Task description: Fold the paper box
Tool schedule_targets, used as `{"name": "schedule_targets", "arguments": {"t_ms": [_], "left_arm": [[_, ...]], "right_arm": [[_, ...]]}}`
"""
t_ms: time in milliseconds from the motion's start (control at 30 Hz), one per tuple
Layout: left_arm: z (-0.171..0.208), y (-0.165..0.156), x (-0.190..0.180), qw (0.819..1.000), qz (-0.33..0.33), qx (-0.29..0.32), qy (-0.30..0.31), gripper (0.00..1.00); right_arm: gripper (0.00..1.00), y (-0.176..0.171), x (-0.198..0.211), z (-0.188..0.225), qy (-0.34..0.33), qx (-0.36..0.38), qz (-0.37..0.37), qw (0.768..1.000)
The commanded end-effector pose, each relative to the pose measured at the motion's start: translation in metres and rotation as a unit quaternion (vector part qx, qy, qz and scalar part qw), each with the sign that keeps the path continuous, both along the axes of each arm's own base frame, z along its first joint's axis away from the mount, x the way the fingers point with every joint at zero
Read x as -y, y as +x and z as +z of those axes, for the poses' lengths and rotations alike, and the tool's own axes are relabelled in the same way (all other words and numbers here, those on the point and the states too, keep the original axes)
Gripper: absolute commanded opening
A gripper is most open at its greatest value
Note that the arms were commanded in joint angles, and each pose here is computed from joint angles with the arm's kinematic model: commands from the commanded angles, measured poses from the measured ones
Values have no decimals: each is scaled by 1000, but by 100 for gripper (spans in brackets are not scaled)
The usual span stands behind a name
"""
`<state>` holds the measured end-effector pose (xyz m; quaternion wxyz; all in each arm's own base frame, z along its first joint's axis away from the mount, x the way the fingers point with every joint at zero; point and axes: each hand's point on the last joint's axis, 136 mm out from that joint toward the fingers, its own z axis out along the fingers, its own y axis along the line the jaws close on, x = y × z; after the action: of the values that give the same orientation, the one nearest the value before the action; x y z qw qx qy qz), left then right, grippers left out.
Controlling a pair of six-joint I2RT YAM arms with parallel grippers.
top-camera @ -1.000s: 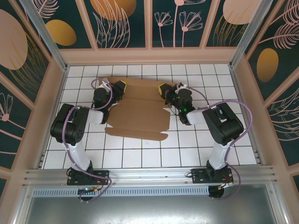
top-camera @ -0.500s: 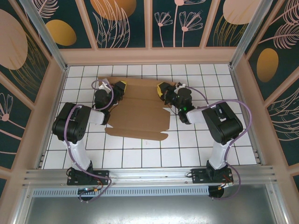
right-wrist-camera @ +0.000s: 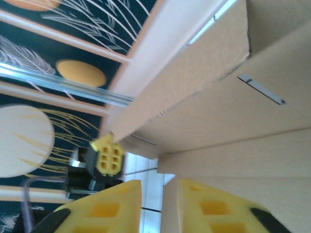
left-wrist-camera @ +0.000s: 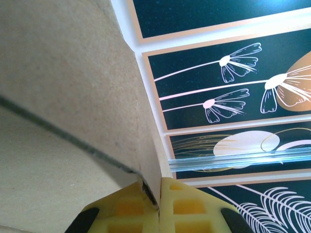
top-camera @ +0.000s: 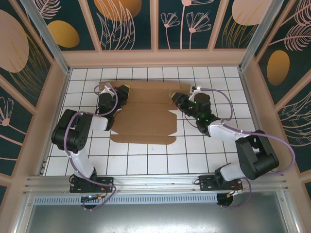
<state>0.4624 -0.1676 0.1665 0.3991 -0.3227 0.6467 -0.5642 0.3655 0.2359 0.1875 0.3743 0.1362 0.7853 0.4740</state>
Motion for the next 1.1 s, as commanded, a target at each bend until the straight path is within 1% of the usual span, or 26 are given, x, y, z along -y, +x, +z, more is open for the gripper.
{"name": "schedule_targets", "arguments": {"t_ms": [0,33,67,133,167,267,400,467,533,633,767,800,833,900,967,1000,1067], "left_arm": [[-11,-7,-5,1000,16,-12,20,5],[-11,-8,-6,1000,18,-12,20,5],[-10,-8,-6,999,19,-12,22,5],[-10,-8,-7,999,20,-11,30,5],[-13,-8,-7,999,21,-16,35,5],[-17,-9,-10,999,27,-23,39,5],[-23,-14,-16,997,40,-40,44,5],[-24,-16,-20,997,50,-41,48,5],[-26,-19,-22,996,55,-45,49,5],[-28,-22,-21,996,55,-51,48,5],[-37,-27,-17,995,58,-66,55,5],[-26,-28,-17,995,61,-56,54,5],[-26,-29,-15,995,62,-56,59,5],[-26,-29,-12,994,61,-55,67,5],[-29,-29,-11,994,61,-58,68,5],[-30,-29,-12,994,62,-57,67,5],[-32,-31,-13,994,63,-59,66,5]], "right_arm": [[8,-25,-14,-59,-217,-21,67,974],[2,-33,-23,-73,-264,-28,90,960],[0,-42,-35,-88,-304,-39,116,945],[0,-63,-50,-120,-366,-64,165,914],[0,-74,-58,-135,-387,-72,191,899],[0,-97,-68,-173,-430,-103,237,865],[0,-111,-59,-205,-463,-139,253,838],[0,-112,-46,-215,-488,-151,244,824],[0,-112,-34,-220,-501,-164,234,817],[0,-109,-15,-223,-509,-181,216,813],[0,-104,3,-219,-505,-192,197,818],[0,-103,4,-217,-502,-192,194,821],[0,-103,4,-216,-497,-192,198,823],[0,-101,-9,-207,-473,-177,216,836],[2,-89,-21,-184,-457,-146,210,852],[5,-83,-31,-163,-437,-125,213,865],[13,-65,-37,-119,-408,-85,196,888]]}}
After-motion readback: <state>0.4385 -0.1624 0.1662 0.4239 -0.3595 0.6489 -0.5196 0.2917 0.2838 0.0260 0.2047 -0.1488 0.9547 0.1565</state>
